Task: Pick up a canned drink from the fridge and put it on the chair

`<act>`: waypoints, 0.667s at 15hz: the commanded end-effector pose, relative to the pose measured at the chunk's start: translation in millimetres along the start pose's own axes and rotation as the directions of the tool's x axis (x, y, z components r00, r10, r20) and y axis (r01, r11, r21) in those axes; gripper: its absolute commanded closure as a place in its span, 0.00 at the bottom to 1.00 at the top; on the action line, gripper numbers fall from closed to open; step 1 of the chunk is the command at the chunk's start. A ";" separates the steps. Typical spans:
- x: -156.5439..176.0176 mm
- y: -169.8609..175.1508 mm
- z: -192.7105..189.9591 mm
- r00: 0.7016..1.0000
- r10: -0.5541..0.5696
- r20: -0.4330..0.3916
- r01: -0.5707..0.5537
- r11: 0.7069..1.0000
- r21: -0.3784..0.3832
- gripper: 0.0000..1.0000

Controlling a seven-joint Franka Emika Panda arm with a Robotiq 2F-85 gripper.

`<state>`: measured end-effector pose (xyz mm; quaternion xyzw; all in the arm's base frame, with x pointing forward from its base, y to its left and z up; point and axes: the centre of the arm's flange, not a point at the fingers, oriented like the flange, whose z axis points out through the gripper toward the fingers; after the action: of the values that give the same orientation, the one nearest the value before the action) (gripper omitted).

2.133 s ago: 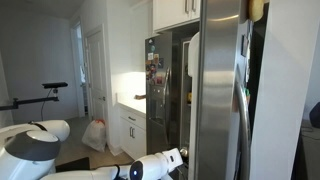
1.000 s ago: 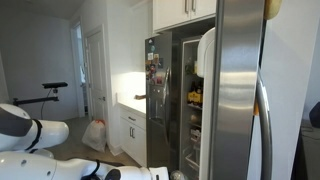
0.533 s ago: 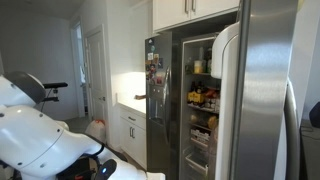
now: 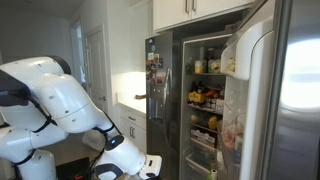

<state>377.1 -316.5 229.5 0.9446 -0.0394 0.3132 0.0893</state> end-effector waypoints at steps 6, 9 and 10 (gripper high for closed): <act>13.4 4.4 23.8 0.990 0.136 0.040 -0.132 0.988 -0.081 0.53; 7.4 19.8 24.8 0.981 0.188 0.040 -0.184 0.978 -0.095 0.53; 4.9 23.0 25.7 0.978 0.201 0.046 -0.196 0.976 -0.098 0.53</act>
<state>387.6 -332.7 213.3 0.9438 -0.1257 0.2898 0.0970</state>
